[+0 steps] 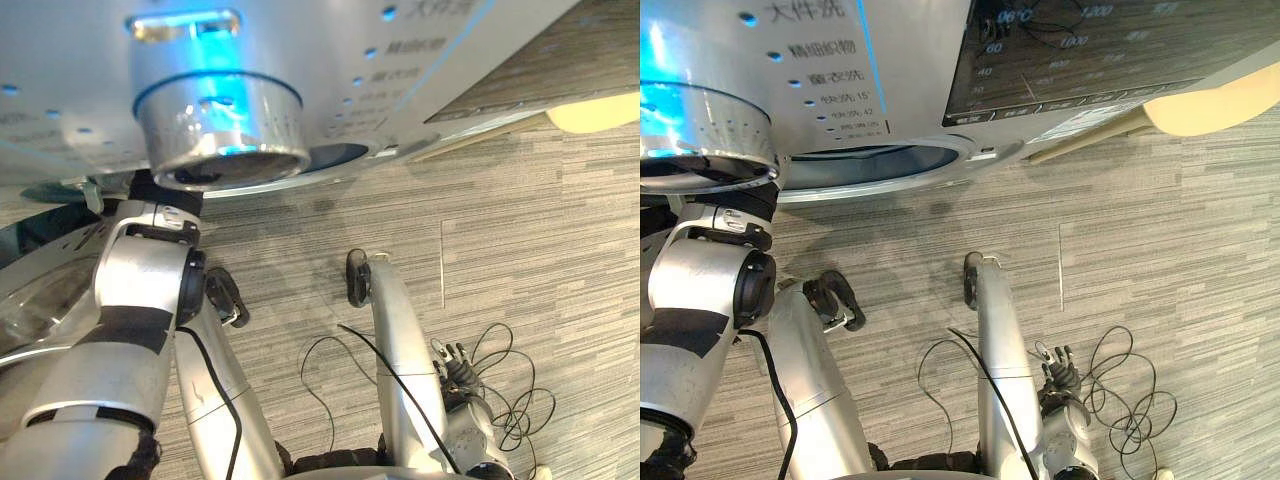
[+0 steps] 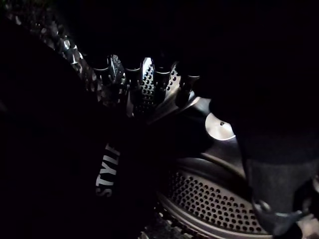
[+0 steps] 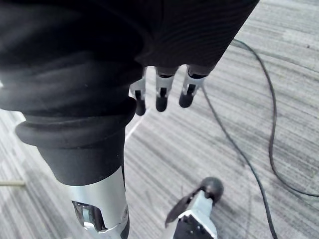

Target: Pick up the laundry basket with both hands and put the clothes into the washing machine.

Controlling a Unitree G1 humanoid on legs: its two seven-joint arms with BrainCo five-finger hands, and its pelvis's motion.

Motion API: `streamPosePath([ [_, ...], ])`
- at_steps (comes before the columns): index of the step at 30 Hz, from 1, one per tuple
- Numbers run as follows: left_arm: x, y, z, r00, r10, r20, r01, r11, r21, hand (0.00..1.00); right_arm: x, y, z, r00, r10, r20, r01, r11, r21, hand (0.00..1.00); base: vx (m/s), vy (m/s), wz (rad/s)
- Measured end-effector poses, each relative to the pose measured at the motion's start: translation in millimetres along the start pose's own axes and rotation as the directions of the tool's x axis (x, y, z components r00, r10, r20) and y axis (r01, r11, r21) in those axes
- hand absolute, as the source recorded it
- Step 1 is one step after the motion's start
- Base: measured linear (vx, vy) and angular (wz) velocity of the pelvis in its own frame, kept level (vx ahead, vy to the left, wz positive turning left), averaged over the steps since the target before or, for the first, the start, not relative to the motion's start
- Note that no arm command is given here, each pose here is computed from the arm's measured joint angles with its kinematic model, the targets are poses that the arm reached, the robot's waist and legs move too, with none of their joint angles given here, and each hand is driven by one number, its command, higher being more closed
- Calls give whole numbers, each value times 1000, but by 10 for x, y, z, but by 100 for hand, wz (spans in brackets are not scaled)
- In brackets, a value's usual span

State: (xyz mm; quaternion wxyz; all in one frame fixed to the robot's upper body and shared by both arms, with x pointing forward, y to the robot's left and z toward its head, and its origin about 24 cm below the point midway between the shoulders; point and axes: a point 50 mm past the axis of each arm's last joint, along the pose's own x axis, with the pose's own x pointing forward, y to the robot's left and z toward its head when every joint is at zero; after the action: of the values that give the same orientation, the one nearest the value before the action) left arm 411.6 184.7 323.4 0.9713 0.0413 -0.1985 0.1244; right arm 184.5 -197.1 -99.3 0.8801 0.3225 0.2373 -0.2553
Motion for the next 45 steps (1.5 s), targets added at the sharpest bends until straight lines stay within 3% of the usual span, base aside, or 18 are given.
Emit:
streamPosePath([
  [3, -109, -65, -147, 998, 52, 38, -55, 997, 62, 0, 1, 3, 21, 1000, 0, 15, 0, 1000, -10, 0, -7, -50, 18],
  [6, -292, -178, -589, 998, 42, -51, -34, 990, 137, 0, 1, 1, 30, 1000, -12, 25, 12, 1000, -13, 0, 14, -82, 21],
  [9, -639, -359, -1184, 982, 7, -190, 39, 970, 239, 0, 3, -13, 28, 999, -24, 24, 25, 1000, -16, 0, 22, -103, 34],
  [12, -1244, -488, -1879, 926, -52, -373, 179, 932, 315, 0, 13, -14, 55, 999, -29, 35, 31, 999, -43, 0, 50, -103, 39],
  [15, -2094, -560, -2507, 791, -121, -600, 341, 901, 268, 0, 8, -82, 16, 997, -71, 23, 73, 996, -56, 0, 92, -112, 37],
  [18, -2680, -421, -2828, 674, -102, -732, 385, 894, 229, 0, -5, -147, -54, 995, -101, -5, 101, 992, -72, 0, 73, -93, 36],
  [22, -3181, -205, -3045, 567, -67, -821, 424, 878, 221, 0, -46, -295, -154, 986, -163, -47, 156, 981, -118, 0, 56, -53, 41],
  [28, -3981, 218, -3247, 337, 43, -941, 340, 926, 164, 0, -246, -687, -427, 942, -288, -173, 245, 942, -229, 0, 125, -17, 38],
  [34, -4502, 467, -3273, 154, 125, -980, 20, 991, 129, 0, -314, -869, -517, 909, -342, -239, 271, 920, -284, 0, 179, 41, 58],
  [40, -4548, 645, -3273, 118, 186, -975, -172, 971, 164, 0, -127, -662, -439, 924, -295, -243, 237, 941, -242, 0, 21, 92, 51],
  [43, -4403, 729, -3273, 190, 183, -965, -74, 982, 172, 0, -178, -754, -494, 906, -324, -273, 254, 931, -263, 0, -140, 25, 76],
  [45, -4435, 624, -3278, 180, 156, -971, -34, 988, 153, 0, -134, -786, -395, 910, -336, -244, 273, 926, -259, 0, -129, 39, 39],
])
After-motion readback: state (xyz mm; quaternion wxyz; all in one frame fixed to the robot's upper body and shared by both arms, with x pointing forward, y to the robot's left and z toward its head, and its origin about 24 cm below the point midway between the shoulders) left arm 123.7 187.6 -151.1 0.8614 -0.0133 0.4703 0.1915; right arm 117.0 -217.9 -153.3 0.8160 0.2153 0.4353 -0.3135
